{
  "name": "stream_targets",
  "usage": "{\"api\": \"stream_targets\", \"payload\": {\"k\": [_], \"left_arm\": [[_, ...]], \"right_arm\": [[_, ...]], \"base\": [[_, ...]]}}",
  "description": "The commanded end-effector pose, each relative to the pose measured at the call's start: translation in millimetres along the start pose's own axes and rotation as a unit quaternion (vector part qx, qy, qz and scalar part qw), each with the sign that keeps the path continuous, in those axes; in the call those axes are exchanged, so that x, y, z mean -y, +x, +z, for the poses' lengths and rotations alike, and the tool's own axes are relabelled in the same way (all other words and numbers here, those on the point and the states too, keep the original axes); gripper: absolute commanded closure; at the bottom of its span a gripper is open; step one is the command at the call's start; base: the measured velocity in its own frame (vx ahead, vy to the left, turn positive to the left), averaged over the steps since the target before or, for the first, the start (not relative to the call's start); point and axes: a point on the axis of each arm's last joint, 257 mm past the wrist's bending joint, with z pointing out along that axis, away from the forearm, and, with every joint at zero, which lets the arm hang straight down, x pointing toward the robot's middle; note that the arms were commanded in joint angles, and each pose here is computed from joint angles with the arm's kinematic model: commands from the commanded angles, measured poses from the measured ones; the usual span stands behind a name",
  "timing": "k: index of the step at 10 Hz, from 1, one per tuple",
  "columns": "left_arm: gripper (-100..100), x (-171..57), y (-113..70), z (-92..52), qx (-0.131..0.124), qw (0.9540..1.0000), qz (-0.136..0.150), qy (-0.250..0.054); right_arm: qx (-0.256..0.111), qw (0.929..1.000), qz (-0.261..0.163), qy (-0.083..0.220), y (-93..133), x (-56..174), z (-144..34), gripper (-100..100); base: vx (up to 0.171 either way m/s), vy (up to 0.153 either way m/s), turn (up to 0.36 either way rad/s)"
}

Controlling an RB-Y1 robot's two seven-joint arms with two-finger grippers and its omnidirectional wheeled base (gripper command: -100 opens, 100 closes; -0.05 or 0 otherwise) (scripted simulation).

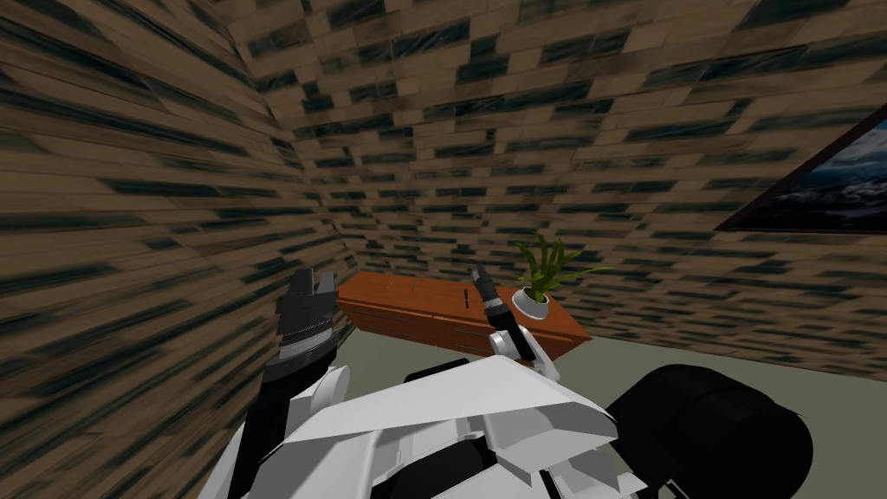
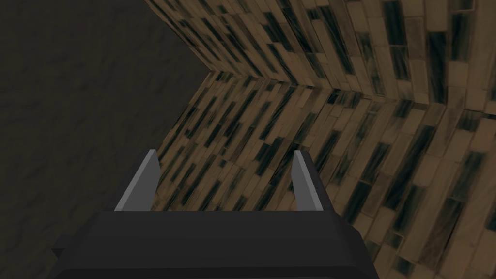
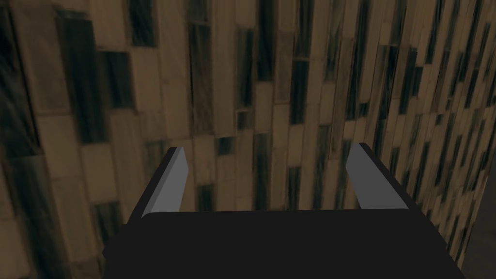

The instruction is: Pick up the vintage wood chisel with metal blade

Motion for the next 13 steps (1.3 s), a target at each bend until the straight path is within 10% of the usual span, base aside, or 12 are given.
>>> {"api": "stream_targets", "payload": {"k": [1, 13], "left_arm": [[0, 0.0, 0.0, 0.0, 0.0, 1.0, 0.0, 0.0], [0, 0.0, 0.0, 0.0, 0.0, 1.0, 0.0, 0.0]], "right_arm": [[-0.007, 0.9998, -0.006, 0.015, 4.5, 14.3, 1.3, -100], [-0.092, 0.9717, -0.074, 0.205, 23.4, 180.6, -43.0, -100]], "base": [[-0.005, 0.017, 0.018], [-0.001, 0.02, 0.069]]}}
